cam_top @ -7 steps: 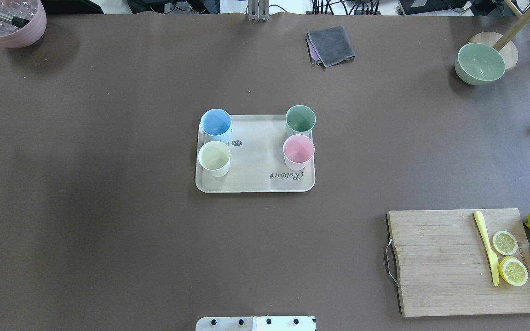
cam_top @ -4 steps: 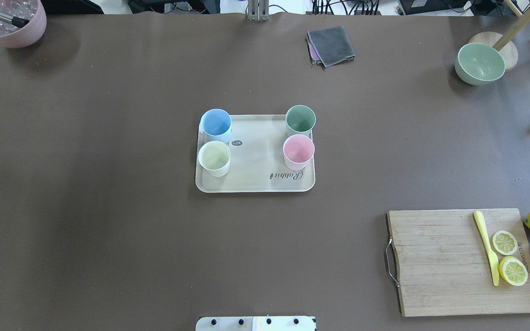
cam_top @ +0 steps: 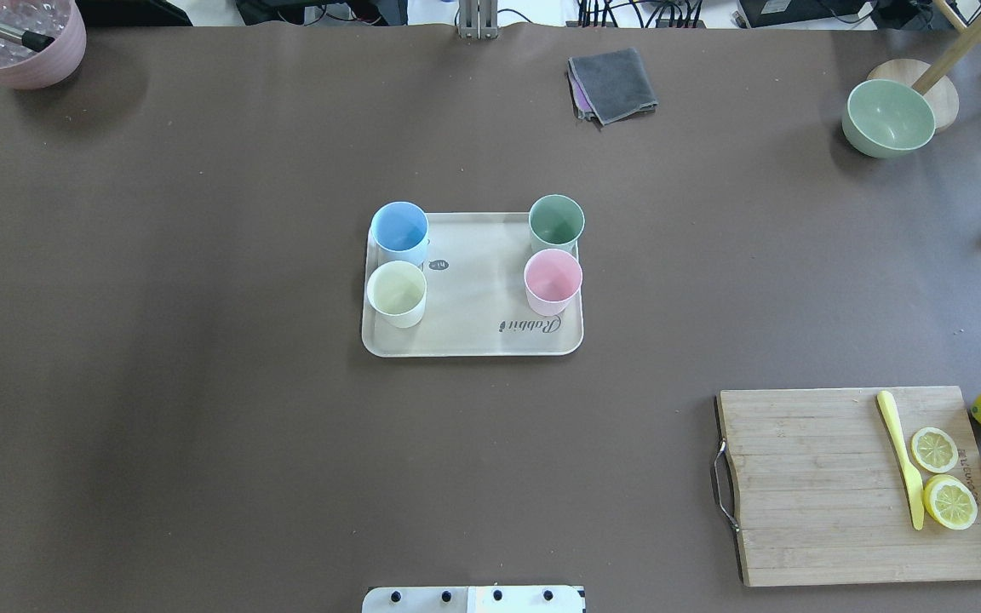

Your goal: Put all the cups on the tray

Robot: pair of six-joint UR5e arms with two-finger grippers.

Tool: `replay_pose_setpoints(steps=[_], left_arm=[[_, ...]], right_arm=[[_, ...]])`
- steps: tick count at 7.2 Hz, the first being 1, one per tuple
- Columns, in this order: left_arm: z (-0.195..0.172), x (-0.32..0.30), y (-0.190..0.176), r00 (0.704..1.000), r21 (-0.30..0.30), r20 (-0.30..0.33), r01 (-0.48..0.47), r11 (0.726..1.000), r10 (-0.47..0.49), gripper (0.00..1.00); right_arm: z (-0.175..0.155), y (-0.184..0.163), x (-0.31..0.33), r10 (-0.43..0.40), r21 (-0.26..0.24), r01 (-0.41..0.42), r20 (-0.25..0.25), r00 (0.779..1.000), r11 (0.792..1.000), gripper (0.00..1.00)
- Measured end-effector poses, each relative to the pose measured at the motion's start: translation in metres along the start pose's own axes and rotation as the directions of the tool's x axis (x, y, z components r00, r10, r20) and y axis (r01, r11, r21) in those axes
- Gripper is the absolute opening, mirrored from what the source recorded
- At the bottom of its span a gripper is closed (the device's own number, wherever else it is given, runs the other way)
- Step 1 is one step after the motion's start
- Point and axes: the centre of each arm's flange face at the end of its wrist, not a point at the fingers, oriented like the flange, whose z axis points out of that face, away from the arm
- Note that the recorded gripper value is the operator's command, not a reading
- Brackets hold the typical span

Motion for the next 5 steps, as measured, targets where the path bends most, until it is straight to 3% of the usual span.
replay_pose_setpoints(steps=[5], left_arm=[[0.0065, -0.0050, 0.0118, 1.000, -0.020, 0.003, 0.011, 1.000, -0.011, 0.98]], right_arm=[[-0.0001, 0.0007, -0.0012, 0.000, 0.004, 0.000, 0.004, 1.000, 1.000, 1.00]])
